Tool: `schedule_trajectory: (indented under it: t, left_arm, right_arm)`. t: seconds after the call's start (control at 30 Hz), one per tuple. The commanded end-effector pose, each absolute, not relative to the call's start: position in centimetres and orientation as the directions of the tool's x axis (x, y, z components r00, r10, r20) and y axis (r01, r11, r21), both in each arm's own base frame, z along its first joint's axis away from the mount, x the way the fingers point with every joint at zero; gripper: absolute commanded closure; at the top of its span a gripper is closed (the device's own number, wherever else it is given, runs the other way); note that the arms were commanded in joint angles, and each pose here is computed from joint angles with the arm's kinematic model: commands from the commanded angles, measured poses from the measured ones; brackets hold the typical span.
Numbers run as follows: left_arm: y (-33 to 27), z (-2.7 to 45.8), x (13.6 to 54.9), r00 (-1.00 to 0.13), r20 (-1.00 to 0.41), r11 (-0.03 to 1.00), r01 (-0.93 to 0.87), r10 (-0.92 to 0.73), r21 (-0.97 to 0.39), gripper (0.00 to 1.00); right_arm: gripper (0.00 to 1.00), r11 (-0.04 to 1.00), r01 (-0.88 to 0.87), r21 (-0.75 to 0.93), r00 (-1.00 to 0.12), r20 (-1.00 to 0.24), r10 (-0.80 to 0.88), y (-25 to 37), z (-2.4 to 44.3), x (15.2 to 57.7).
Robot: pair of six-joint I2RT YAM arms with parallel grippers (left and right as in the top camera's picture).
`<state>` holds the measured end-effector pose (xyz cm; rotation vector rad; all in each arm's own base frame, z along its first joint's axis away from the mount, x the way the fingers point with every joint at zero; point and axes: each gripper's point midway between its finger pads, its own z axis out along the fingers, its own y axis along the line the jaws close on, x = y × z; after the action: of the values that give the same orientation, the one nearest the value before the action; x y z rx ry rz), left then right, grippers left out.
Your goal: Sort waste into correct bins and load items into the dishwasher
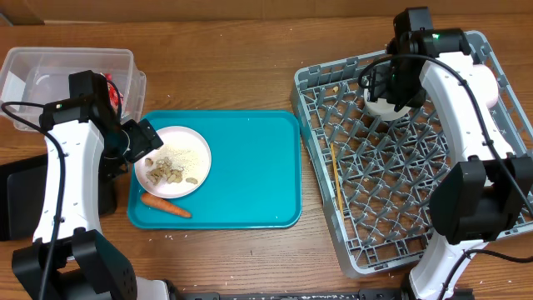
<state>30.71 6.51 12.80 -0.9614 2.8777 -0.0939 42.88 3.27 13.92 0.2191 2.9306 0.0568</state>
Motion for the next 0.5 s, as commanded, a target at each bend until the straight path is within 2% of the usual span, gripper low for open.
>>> schedule_trajectory:
  t: [0.0,0.2,0.47]
  left_arm:
    - [6.6,13.2,30.6,-0.807,-0.098,0.813,-0.576,-0.583,-0.085,0.04]
    - [6.6,13.2,30.5,-0.807,-0.098,0.813,-0.577,-0.583,-0.084,0.04]
    - [6.6,13.2,30.6,-0.807,-0.099,0.813,-0.576,-0.582,-0.084,0.04]
  right_arm:
    - [0.32,0.967,0.251,0.04,-0.907,-0.34,0.249,1.7,18.4,43.6]
    - [0.2,0.896,0.444,0.009,-0.758,-0.529,0.381,-4.6,24.1,44.4]
    - [0.19,0.781,0.624,0.021,-0.639,-0.563,0.525,-14.3,24.3,43.6]
